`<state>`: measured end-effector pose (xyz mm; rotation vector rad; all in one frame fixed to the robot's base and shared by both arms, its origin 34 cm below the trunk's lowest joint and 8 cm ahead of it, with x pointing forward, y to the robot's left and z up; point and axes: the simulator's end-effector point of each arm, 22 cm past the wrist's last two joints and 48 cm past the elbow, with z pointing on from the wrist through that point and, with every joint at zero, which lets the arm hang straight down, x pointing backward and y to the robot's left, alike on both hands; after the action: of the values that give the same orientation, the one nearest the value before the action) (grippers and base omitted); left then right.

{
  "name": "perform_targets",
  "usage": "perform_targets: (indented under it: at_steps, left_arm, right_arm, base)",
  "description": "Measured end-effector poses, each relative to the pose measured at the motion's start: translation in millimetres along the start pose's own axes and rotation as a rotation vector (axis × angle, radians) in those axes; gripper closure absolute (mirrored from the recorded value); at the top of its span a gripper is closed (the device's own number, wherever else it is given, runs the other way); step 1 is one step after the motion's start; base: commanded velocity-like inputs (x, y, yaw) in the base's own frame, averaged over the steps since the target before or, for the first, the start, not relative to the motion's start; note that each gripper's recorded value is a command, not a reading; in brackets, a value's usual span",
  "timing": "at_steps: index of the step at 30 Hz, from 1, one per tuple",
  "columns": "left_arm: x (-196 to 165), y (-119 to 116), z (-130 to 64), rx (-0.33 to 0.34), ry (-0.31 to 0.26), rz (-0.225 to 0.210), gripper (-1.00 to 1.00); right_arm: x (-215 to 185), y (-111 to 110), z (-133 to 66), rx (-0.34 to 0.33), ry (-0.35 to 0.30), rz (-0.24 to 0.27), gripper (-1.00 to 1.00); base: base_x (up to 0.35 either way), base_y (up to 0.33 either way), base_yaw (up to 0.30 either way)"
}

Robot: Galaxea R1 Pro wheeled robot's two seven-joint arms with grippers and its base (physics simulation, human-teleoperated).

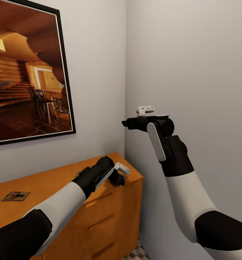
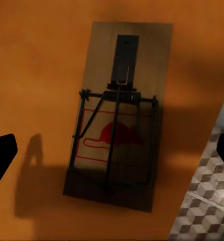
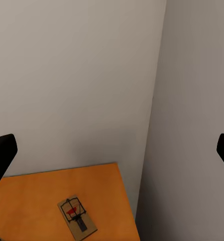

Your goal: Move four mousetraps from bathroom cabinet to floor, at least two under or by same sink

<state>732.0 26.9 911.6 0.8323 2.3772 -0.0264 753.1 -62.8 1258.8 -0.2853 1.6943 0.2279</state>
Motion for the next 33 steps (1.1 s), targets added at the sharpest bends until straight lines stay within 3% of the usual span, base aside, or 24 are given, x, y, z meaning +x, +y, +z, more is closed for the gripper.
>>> perform_targets:
  at_steps: [17, 28, 33]
  left_arm:
    - [6.9, -4.6, 4.6, 0.000, 0.020, 0.031, -1.00]
    - [16.0, 1.2, 9.7, -0.009, 0.042, 0.024, -1.00]
    - [21.1, 3.6, 10.8, 0.010, 0.049, -0.002, -1.00]
  right_arm:
    - [0.1, 0.0, 0.0, 0.000, 0.000, 0.000, -1.00]
    - [0.1, -0.2, 0.0, 0.001, 0.000, -0.001, -1.00]
    - [0.0, -0.1, -0.1, 0.001, 0.000, -0.001, -1.00]
  base:
    - [0.000, 0.000, 0.000]
    - [0.000, 0.000, 0.000]
    - [0.000, 0.000, 0.000]
